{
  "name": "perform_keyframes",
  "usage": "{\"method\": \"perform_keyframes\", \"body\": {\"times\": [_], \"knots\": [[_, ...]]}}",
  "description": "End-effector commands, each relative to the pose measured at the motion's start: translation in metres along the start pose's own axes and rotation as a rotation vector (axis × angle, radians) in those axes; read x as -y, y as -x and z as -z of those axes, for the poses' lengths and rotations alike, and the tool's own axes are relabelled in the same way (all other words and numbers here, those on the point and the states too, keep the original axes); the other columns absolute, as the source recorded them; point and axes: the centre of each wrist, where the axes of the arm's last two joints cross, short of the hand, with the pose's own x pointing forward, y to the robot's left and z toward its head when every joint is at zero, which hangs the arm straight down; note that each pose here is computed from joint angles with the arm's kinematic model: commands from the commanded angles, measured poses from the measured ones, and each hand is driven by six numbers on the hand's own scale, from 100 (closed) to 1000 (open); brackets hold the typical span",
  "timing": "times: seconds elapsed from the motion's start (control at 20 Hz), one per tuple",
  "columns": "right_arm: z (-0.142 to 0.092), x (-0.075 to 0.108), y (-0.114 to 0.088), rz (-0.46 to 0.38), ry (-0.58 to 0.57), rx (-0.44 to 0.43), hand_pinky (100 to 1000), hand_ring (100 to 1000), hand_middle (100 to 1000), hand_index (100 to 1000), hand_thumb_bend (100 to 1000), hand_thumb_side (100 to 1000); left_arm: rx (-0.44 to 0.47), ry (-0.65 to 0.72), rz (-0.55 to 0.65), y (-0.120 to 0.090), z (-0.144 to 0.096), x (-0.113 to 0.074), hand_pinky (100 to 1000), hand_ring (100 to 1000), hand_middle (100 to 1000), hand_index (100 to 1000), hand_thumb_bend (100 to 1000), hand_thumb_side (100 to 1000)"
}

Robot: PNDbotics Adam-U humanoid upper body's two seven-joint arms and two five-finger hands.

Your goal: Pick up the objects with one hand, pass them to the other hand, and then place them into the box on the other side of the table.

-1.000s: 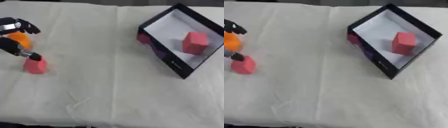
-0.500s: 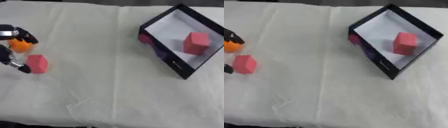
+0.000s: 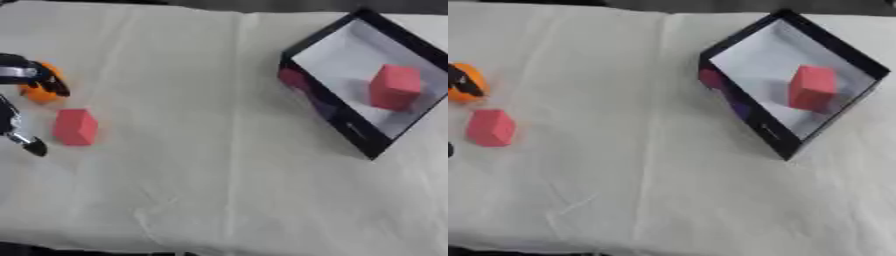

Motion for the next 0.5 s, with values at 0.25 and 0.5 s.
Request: {"method": "perform_keyframes", "body": {"times": [0.25, 0.5], "knots": [[0.0, 0.005, -0.009, -0.043, -0.004, 0.016, 939, 934, 1000, 1000, 100, 524, -0.068, -0.019, 0.071, 0.004, 0.002, -0.002, 894, 871, 793, 859, 876, 298], [-0.001, 0.005, -0.006, -0.046, -0.006, 0.008, 939, 935, 1000, 1000, 100, 521, -0.121, -0.066, 0.089, 0.005, 0.011, 0.003, 880, 861, 779, 832, 869, 269]]}}
